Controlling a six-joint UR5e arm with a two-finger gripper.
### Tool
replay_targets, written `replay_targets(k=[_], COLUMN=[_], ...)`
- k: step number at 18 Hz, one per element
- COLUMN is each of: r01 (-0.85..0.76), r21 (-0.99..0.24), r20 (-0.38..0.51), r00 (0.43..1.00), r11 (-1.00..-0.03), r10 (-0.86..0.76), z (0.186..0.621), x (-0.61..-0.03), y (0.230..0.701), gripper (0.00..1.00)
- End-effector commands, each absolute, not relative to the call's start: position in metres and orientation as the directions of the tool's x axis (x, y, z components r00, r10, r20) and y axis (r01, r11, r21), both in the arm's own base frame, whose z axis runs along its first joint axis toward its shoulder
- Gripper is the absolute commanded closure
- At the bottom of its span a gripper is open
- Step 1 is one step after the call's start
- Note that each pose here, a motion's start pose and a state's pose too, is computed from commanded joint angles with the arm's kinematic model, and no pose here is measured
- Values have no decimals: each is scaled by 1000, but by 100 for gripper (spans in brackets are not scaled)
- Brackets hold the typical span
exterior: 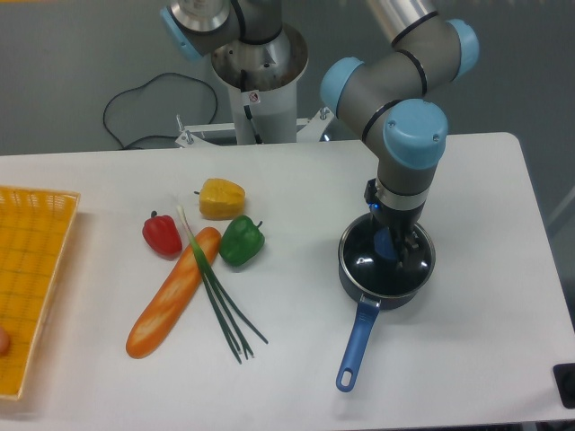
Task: Open the lid
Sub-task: 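Close the gripper on the blue lid knob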
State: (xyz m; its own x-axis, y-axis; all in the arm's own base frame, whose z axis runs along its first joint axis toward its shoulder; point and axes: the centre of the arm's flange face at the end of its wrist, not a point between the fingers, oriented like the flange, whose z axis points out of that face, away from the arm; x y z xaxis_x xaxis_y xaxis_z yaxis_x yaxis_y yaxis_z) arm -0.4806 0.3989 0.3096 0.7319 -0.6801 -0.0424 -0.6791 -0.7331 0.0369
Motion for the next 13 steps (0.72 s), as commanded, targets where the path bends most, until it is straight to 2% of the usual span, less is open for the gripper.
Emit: replay_targets(k=[13], r01=[-679], r21=[34], r20=[-32], r00=[732], r11=[-733], r10=[-680], z=[297], x=[-481], y=[398], gripper=[0])
